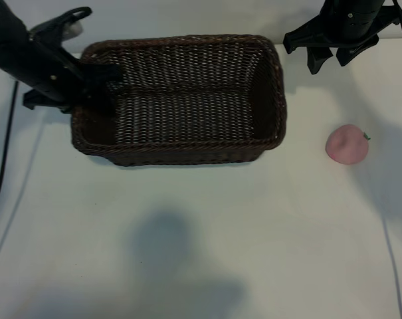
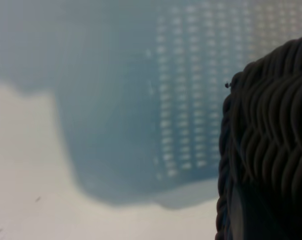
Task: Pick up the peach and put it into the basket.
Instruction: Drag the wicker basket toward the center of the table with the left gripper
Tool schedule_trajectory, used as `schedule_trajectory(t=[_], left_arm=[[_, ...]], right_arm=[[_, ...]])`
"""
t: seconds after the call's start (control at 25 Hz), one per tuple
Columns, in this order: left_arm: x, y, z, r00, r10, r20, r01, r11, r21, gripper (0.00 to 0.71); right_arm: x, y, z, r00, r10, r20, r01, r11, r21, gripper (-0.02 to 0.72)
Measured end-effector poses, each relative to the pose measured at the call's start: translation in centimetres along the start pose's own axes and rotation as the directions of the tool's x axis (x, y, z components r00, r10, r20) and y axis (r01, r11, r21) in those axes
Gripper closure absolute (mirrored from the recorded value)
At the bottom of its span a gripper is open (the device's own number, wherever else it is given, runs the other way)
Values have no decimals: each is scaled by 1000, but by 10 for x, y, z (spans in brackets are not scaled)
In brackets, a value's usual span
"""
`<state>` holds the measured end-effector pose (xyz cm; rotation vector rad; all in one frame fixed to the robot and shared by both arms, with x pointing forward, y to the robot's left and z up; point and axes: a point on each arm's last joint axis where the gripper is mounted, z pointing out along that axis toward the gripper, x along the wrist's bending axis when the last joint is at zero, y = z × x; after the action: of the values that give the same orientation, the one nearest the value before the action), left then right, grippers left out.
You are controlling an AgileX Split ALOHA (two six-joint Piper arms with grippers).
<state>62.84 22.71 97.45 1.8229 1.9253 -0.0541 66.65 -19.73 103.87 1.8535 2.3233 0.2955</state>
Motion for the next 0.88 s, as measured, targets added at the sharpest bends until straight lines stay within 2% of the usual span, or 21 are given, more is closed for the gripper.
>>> schedule_trajectory(t=[0.24,0.48,0.88], left_arm=[[-7,-4,36,1000,19,5,-19,998,65,537],[1,-10,64,1000,16,-12,-15,992,123,537],[1,-9,68,999,43,-2,-43,991,124,537]], right_arm=[[0,0,0,1000,0,0,0,1000,0,220],[0,0,0,1000,0,0,0,1000,0,220],[0,0,0,1000,0,0,0,1000,0,220]])
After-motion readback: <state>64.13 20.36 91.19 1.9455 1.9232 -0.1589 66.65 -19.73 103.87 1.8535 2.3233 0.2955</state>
